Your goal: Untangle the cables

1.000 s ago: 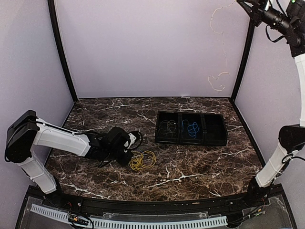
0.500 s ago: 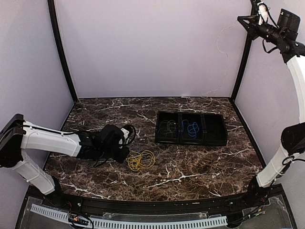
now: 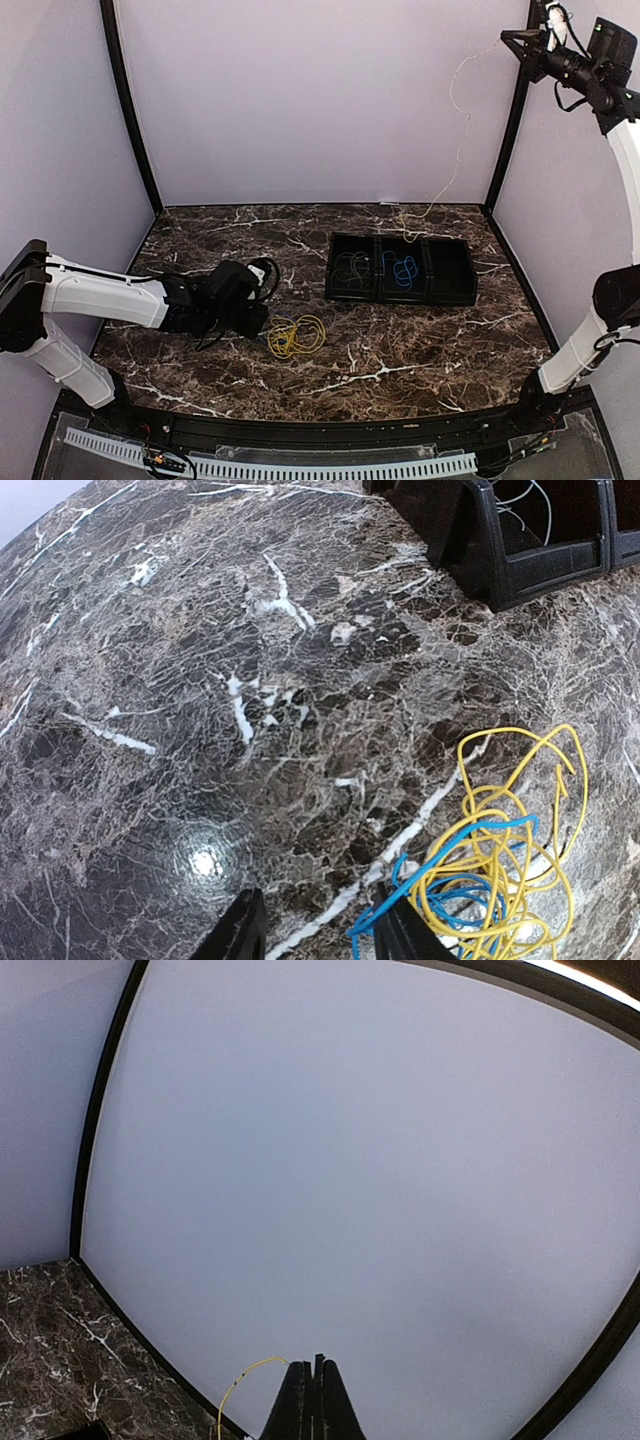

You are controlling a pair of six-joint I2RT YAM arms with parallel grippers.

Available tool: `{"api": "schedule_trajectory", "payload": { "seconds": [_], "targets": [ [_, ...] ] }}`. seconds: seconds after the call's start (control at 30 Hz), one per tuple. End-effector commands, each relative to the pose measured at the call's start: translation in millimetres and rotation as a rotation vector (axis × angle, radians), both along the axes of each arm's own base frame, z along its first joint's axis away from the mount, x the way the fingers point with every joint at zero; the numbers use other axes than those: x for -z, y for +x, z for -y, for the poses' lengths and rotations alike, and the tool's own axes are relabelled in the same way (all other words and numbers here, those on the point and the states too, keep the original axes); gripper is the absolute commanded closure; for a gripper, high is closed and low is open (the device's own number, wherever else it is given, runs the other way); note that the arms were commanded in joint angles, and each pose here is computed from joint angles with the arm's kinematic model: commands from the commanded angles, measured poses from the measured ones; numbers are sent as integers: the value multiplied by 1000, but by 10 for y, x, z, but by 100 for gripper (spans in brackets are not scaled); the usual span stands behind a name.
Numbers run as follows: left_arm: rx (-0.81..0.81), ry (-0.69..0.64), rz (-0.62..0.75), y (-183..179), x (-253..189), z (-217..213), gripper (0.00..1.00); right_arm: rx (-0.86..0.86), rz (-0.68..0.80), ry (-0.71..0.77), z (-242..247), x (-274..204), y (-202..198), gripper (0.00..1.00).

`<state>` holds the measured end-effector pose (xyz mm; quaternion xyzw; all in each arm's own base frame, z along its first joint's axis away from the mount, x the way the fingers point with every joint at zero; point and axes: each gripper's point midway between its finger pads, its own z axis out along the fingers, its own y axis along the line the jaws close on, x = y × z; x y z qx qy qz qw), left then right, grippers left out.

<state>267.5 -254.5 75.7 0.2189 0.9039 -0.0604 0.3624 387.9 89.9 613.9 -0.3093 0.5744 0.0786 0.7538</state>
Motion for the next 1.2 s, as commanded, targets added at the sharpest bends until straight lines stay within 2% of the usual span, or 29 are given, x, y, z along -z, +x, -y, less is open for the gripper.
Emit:
{"api": "schedule_trajectory", "payload": {
  "seconds": [0.0,0.2,0.53,0.73,0.97,1.17],
  "targets": [
    [-58,27,26,65,-67,-112,61,-13,36,-14,-20,-77,-195,100],
    [-67,32,33,80,-96,-125,61,19,-19,-31,27,208,-171,100],
    [-84,41,48,62,-103,-207,61,-26,-193,-28,-30,1071,-162,100],
    [-75,39,47,71,-110,-178,61,-21,-150,-35,-26,848,-242,100],
    [-62,30,41,87,-132,-115,61,70,-52,-18,111,451,-55,100],
    [-61,28,47,99,-177,-106,61,35,30,6,62,26,-157,100]
  ]
}}
